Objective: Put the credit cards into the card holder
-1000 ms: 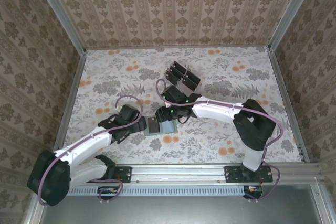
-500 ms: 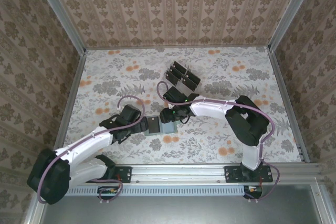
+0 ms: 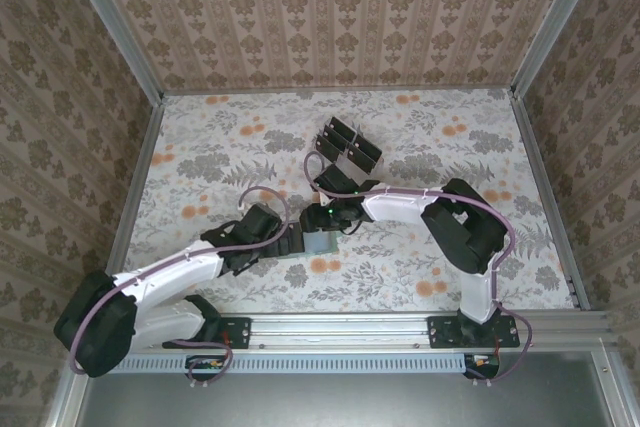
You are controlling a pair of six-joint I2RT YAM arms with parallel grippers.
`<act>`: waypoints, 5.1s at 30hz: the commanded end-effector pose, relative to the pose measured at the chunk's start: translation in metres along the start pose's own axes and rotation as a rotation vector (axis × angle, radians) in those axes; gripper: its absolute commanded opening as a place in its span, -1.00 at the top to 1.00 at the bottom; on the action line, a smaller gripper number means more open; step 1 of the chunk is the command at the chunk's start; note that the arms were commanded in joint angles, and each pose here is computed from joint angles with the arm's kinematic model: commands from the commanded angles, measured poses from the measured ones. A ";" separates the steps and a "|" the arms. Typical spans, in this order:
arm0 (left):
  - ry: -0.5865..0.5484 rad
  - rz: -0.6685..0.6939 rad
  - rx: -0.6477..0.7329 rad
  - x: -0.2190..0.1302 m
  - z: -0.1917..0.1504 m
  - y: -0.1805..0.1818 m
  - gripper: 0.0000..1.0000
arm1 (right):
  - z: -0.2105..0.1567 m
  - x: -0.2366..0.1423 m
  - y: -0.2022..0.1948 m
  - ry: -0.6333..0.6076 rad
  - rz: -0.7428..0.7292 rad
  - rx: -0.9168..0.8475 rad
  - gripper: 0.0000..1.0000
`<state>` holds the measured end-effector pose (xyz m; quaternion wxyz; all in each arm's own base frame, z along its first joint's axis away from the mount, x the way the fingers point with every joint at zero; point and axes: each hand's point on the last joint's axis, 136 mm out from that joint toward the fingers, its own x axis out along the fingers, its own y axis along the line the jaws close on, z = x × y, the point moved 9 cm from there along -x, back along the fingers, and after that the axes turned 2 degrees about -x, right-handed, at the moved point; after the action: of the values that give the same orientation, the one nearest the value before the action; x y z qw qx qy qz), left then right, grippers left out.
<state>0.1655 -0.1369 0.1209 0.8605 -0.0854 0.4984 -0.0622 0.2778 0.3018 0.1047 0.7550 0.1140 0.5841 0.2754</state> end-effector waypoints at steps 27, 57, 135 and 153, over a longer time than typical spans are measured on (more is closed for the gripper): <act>-0.135 -0.131 0.192 0.000 0.002 -0.045 -1.00 | -0.013 0.020 -0.014 0.070 0.126 0.253 -0.11; -0.067 0.035 0.203 0.026 -0.013 -0.029 -1.00 | -0.005 -0.004 -0.011 0.014 0.179 0.244 -0.13; -0.113 0.000 0.153 0.011 -0.010 -0.021 -1.00 | -0.015 -0.014 0.020 -0.056 0.307 0.326 -0.21; -0.255 -0.042 0.030 -0.029 -0.001 0.004 -1.00 | 0.007 0.022 0.050 0.022 0.281 0.276 -0.20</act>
<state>0.1515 -0.1352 0.1475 0.9155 -0.0885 0.3794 -0.1003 0.2763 0.3498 0.1163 0.6898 0.3098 0.5846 0.2941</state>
